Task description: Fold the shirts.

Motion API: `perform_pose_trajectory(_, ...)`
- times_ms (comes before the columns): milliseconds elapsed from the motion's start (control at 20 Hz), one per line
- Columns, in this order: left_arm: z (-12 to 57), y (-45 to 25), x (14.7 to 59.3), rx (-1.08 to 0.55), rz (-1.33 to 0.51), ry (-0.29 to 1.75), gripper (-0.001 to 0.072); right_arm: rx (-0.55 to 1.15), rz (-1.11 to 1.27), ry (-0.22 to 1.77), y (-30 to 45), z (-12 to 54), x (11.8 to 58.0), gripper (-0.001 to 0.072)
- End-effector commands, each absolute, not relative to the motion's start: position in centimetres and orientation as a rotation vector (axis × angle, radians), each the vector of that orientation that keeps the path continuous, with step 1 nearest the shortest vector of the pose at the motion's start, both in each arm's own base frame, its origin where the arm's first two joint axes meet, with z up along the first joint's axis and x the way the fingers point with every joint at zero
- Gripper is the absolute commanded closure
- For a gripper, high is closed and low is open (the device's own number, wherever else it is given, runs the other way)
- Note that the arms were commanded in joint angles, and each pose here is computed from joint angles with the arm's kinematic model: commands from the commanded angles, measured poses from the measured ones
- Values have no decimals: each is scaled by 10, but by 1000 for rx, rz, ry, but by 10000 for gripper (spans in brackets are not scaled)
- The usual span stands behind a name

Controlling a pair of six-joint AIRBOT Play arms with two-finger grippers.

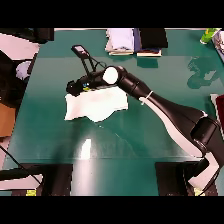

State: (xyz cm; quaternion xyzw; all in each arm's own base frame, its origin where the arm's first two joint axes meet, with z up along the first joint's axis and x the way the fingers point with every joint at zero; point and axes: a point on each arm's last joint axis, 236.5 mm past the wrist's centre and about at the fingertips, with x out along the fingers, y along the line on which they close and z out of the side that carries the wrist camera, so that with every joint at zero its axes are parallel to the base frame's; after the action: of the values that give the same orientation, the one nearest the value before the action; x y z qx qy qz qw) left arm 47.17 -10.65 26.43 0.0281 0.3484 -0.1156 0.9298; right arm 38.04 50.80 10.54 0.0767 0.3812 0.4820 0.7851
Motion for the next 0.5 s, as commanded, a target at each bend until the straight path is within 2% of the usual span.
perform_pose_trajectory(0, 262, -103, 465, 79, -237, 740, 680, 125, 975, 884, 463, 100, 400, 265)
perform_pose_trajectory(250, 254, -106, 459, 72, -254, 777, 680, -8, 470, 1160, 271, 36, 432, 261)
perform_pose_trajectory(300, 255, -107, 460, 70, -256, 773, 680, 0, 427, 1204, 249, 28, 429, 233)
perform_pose_trajectory(350, 256, -109, 460, 65, -261, 769, 679, 19, 400, 1249, 233, 19, 425, 113)
perform_pose_trajectory(400, 256, -110, 461, 62, -266, 767, 680, 24, 374, 1291, 219, 9, 421, 52)
perform_pose_trajectory(450, 256, -112, 460, 57, -273, 767, 679, 27, 357, 1322, 212, 1, 418, 35)
